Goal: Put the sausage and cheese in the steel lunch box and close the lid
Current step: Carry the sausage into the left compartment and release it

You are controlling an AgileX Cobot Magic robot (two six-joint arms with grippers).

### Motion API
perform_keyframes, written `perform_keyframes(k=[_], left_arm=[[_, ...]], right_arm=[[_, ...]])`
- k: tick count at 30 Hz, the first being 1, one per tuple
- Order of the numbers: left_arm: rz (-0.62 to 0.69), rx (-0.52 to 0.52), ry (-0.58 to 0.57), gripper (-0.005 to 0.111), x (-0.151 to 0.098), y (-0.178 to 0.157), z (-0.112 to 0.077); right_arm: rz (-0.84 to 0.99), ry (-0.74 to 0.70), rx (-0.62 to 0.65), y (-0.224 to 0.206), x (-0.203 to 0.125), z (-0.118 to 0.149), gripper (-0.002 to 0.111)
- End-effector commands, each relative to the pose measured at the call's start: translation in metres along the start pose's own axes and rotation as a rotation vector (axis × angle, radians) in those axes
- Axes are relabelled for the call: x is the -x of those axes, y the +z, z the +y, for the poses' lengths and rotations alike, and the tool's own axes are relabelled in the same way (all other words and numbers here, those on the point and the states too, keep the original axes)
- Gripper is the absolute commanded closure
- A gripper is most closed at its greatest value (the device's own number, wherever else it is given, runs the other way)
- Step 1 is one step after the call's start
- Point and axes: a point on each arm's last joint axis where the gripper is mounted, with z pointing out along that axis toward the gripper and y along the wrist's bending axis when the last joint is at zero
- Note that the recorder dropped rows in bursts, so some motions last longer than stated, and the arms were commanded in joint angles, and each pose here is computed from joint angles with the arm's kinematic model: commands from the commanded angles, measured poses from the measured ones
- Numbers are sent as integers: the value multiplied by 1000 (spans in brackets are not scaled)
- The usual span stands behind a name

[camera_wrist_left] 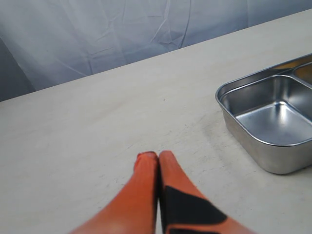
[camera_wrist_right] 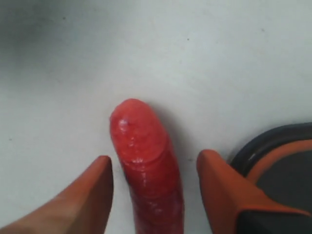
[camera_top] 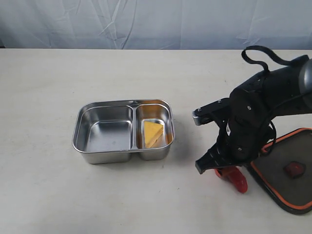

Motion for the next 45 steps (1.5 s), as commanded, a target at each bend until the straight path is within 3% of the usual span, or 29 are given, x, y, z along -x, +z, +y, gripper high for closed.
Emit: perform_keyframes(k=[1,3,6,7,15,19,22,27,32,37,39,43,45], left_arm=[[-7,6,-10,107,0,0,0],[-7,6,-10,107,0,0,0],[-7,6,-10,107,0,0,0],[-7,6,-10,107,0,0,0],[-7,6,-10,107,0,0,0],[-7,6,-10,107,0,0,0],[-7,6,-10,107,0,0,0],[-7,6,-10,107,0,0,0],[-7,6,-10,107,0,0,0],[-7,6,-10,107,0,0,0],[-7,6,-10,107,0,0,0],[-7,6,-10,107,0,0,0],[-7,6,-10,107,0,0,0]], right_arm=[[54,-7,-8,17,-2,-1,57],[54,-6,-7,17,-2,-1,67],[58,-4,-8,11,-3,-1,105],[47,4,-2,6,-4,-1,108],[-203,91,126,-66,8,7,109],[-428,-45,302,-109,31,45,109],[-497,-195,384,-123,52,81,109],[-464,-282,404,-94,116,131,109],[-415,-308,369,-52,143,142,109],[-351,-373,299,-26,142,140,109],[-336,-351,301,-21,142,140,103],[-328,-320,296,-21,142,139,54],[-317,-271,305,-25,141,139,36]])
